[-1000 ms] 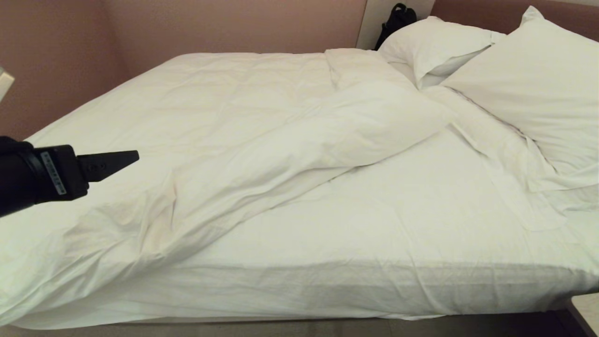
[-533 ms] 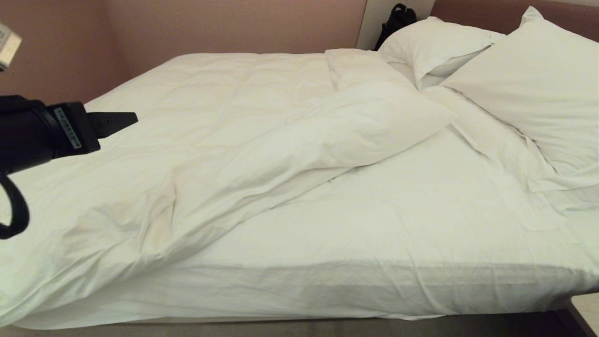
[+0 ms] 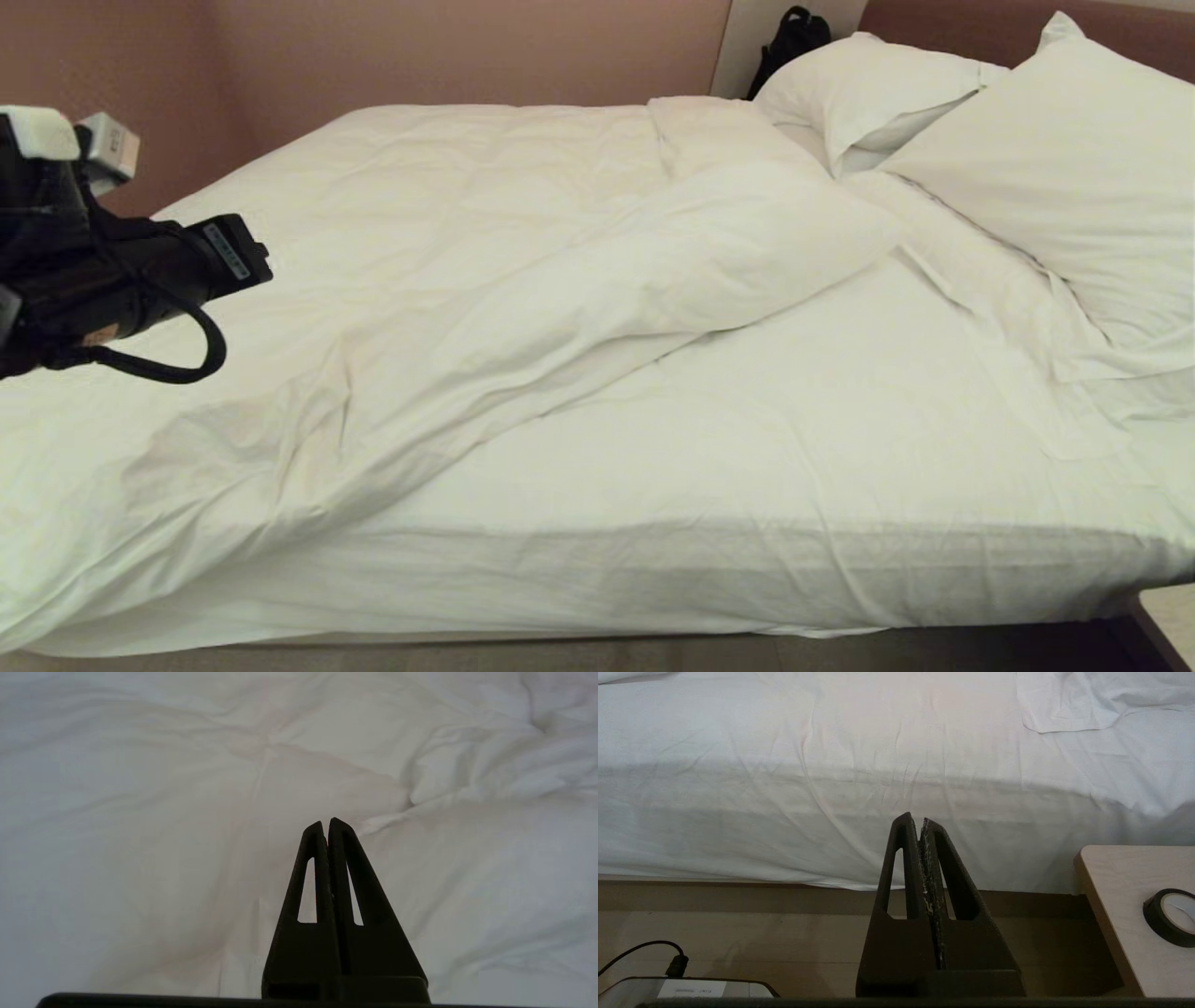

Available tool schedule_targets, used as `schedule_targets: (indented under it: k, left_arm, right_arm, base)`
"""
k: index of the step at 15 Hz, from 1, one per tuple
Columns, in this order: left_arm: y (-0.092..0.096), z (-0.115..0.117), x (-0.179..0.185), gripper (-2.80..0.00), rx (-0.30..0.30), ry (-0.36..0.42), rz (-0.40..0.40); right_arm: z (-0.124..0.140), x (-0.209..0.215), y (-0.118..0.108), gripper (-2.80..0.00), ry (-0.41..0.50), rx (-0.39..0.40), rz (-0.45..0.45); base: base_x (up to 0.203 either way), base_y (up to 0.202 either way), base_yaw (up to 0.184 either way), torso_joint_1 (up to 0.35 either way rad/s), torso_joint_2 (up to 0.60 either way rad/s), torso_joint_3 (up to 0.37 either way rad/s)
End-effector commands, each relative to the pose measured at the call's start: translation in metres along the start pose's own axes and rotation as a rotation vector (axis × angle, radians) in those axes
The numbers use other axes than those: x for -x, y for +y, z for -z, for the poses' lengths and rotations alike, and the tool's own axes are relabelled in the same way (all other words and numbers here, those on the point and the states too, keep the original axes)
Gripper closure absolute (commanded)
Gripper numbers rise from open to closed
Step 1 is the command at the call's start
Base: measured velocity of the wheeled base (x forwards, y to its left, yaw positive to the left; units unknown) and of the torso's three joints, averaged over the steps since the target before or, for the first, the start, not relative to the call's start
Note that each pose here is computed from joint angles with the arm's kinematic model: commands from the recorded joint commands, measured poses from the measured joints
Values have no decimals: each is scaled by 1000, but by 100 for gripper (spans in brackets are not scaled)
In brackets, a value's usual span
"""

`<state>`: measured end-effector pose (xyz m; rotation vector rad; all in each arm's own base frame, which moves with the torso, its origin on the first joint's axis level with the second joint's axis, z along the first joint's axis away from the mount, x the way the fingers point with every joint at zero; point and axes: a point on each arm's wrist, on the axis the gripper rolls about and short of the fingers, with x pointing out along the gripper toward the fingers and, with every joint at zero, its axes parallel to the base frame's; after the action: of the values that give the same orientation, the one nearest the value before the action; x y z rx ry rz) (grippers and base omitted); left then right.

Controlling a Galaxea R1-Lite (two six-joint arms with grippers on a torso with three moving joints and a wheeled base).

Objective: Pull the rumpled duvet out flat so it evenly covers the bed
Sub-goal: Flatten the corners of the folded blanket

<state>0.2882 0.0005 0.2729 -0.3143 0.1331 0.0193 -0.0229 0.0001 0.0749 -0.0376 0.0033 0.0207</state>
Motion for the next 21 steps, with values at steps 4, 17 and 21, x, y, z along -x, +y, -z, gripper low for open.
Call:
schedule_targets:
  k: [4, 17, 21]
  left_arm:
    - [18, 22, -48, 0, 90, 80, -65]
    - [64, 73, -121, 0, 247, 226, -207]
    - [68, 84, -126, 0, 248, 258, -220]
  right_arm:
    - [0, 0, 0, 0, 1, 1, -1]
    - [0, 0, 0, 0, 1, 1, -1]
    - [0, 0, 0, 0, 1, 1, -1]
  base:
    - [0, 0, 0, 0, 0, 0]
    - [0, 0, 0, 0, 0, 0]
    - [0, 0, 0, 0, 0, 0]
